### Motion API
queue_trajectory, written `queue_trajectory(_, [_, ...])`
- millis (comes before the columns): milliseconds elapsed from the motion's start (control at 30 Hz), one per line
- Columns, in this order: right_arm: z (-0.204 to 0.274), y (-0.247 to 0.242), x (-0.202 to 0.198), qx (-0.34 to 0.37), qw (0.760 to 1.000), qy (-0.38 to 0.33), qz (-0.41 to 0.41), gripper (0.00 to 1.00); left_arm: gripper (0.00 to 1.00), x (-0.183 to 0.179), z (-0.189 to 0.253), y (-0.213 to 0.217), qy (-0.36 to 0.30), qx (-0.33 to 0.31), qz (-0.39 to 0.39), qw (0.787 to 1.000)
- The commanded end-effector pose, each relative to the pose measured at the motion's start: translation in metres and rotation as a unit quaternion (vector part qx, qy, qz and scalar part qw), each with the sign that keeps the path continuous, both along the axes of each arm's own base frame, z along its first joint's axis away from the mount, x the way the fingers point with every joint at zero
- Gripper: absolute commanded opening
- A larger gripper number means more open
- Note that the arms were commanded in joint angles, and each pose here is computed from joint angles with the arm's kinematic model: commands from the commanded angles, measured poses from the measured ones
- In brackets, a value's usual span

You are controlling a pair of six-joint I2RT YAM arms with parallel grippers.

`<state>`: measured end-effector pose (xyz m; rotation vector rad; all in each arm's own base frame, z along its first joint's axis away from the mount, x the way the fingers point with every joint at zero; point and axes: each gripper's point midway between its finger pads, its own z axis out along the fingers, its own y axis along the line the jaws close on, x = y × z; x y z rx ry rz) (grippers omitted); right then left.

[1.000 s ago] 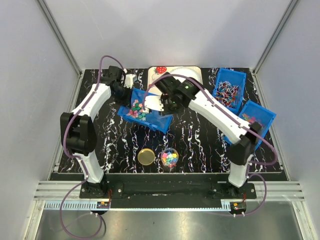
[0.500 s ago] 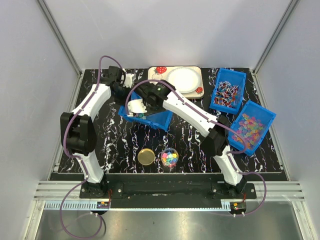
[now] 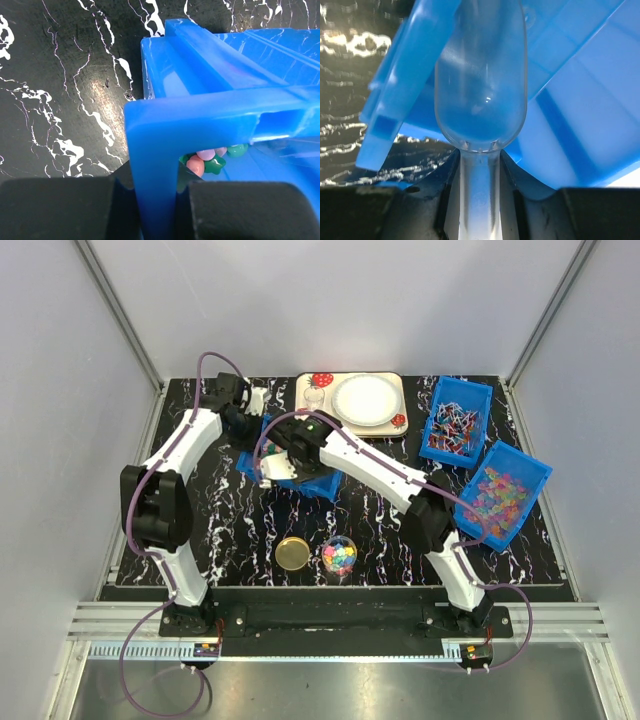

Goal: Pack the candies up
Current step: Scoop the fake candies from the storage box.

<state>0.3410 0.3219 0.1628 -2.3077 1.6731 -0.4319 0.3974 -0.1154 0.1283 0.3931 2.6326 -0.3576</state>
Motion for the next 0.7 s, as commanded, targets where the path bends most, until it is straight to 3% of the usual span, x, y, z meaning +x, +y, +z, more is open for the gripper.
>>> queue_trajectory(0, [-0.002,-0.023,-0.048,-0.059,0.992,0.108,0.01,0.0,0.0,0.01,0.052,-0.013,-0.077,-0.048,0.003,0.996])
queue_trajectory(333, [-0.023,0.021,-0.042,0.017,0.992,0.125,0.018,0.0,0.0,0.005,0.051,-0.014,-0.076,-0.053,0.0,0.996])
queue_trajectory(667, [-0.029,0.067,-0.038,0.148,0.979,0.136,-0.017,0.0,0.0,0.003,0.053,-0.015,-0.081,-0.056,-0.001,0.995])
